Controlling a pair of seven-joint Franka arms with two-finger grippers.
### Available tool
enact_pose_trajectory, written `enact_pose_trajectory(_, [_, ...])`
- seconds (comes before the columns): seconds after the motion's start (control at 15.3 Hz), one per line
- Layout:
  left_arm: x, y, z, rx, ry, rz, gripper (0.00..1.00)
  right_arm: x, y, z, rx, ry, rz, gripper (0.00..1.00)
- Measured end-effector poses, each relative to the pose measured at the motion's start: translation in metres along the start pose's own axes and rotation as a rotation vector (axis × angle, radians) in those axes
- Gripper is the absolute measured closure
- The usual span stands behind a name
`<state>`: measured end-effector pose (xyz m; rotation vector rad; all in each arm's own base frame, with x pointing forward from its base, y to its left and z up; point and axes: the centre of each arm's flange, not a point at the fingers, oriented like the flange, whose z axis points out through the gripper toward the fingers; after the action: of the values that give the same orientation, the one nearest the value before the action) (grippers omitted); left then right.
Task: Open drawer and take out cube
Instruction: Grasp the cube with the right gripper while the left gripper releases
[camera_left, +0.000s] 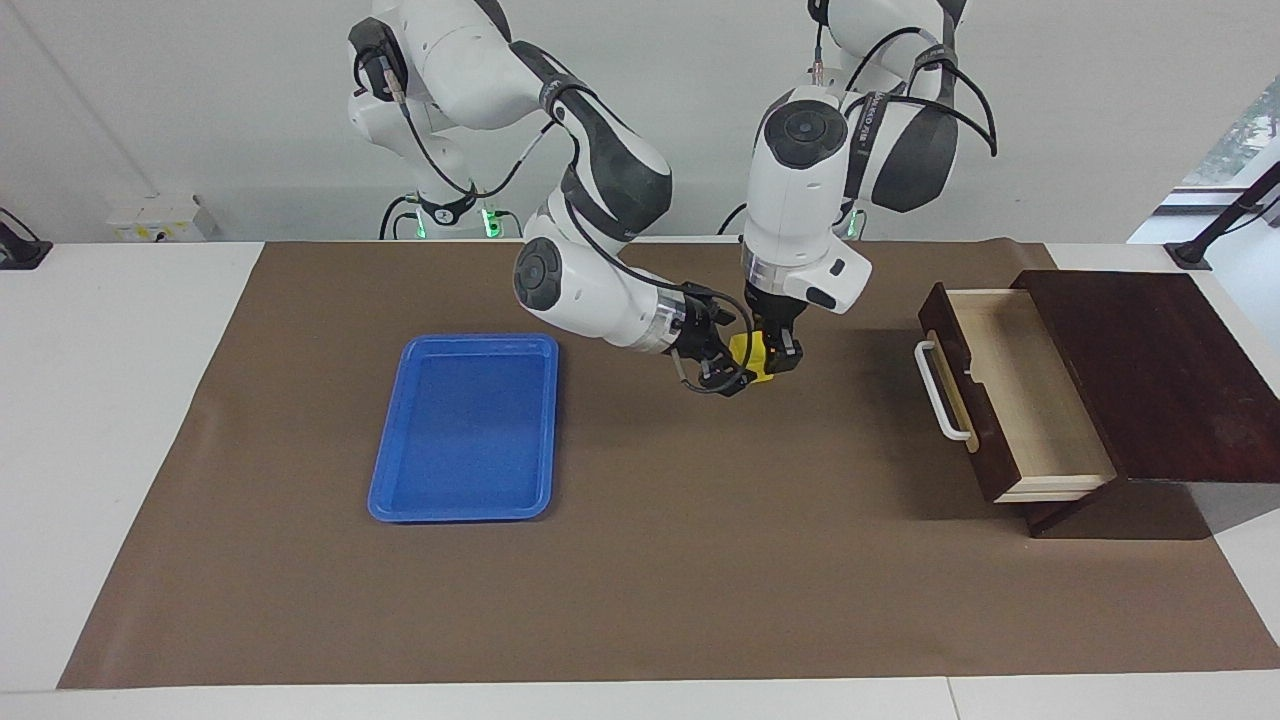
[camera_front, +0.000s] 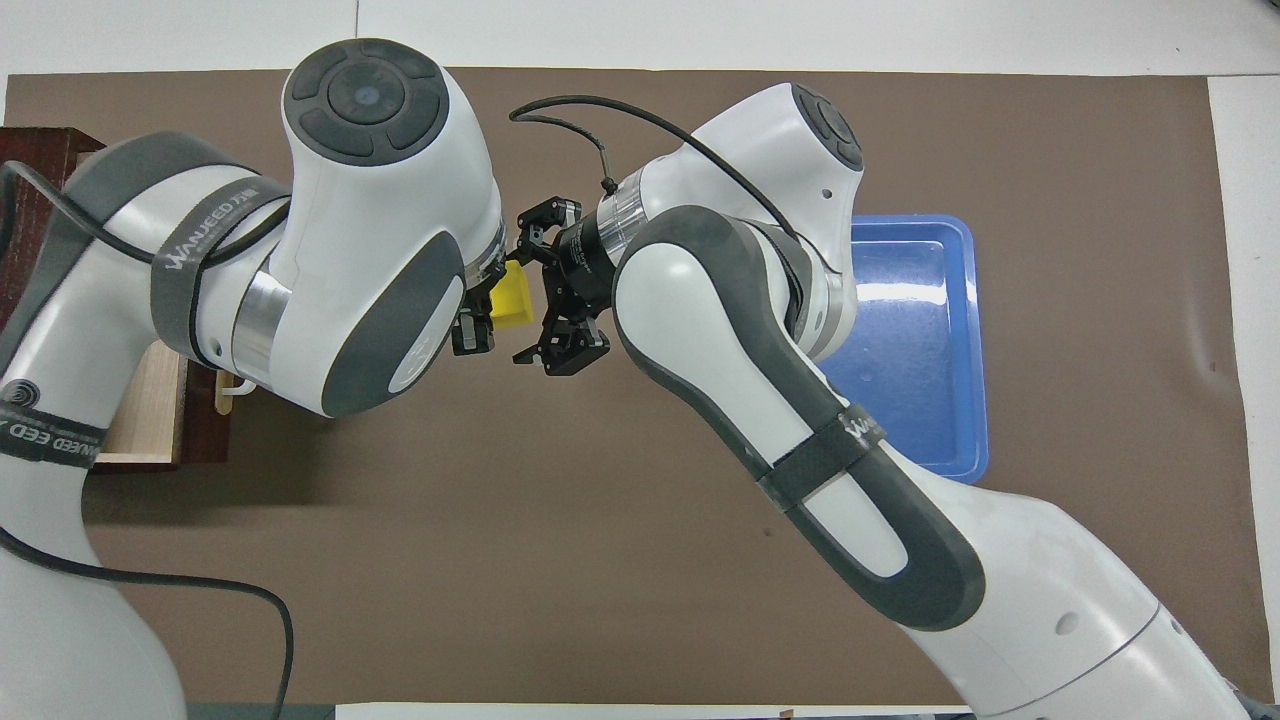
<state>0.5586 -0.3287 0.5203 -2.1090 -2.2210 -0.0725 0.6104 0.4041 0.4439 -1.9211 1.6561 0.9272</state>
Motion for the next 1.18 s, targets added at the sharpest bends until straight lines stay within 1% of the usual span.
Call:
enact_pose_trajectory(0.13, [0.0, 0.0, 0.0, 0.001, 0.0, 0.001, 0.44, 0.0, 0.0, 0.002, -0.002, 0.002, -0.002, 0.0])
enact_pose_trajectory(0.33, [-0.001, -0.001, 0.002, 0.002, 0.001, 0.003, 0.44, -0.001, 0.001, 0.003, -0.002, 0.022, -0.013, 0.0])
enact_pose_trajectory(0.46, [-0.002, -0.002, 0.003, 0.004, 0.001, 0.004, 0.44, 0.0, 0.0, 0.002, 0.001, 0.027, -0.016, 0.04])
enact_pose_trajectory(0.52, [-0.003, -0.002, 0.005, 0.008, 0.002, 0.006, 0.44, 0.0, -0.001, 0.001, 0.008, 0.032, -0.018, 0.12])
enact_pose_trajectory(0.59, [-0.004, -0.003, 0.006, 0.012, 0.004, 0.008, 0.44, 0.001, -0.003, -0.001, 0.017, 0.038, -0.021, 0.26])
enact_pose_trajectory(0.65, [-0.005, -0.005, 0.007, 0.015, 0.004, 0.01, 0.44, 0.001, -0.004, -0.003, 0.026, 0.042, -0.023, 0.36])
enact_pose_trajectory(0.72, [-0.005, -0.005, 0.007, 0.015, 0.002, 0.003, 0.44, 0.001, -0.005, -0.005, 0.03, 0.045, -0.024, 0.44])
enact_pose_trajectory(1.18, [-0.005, -0.005, 0.004, 0.004, -0.007, 0.0, 0.44, -0.001, -0.006, -0.008, 0.036, 0.052, -0.034, 0.44])
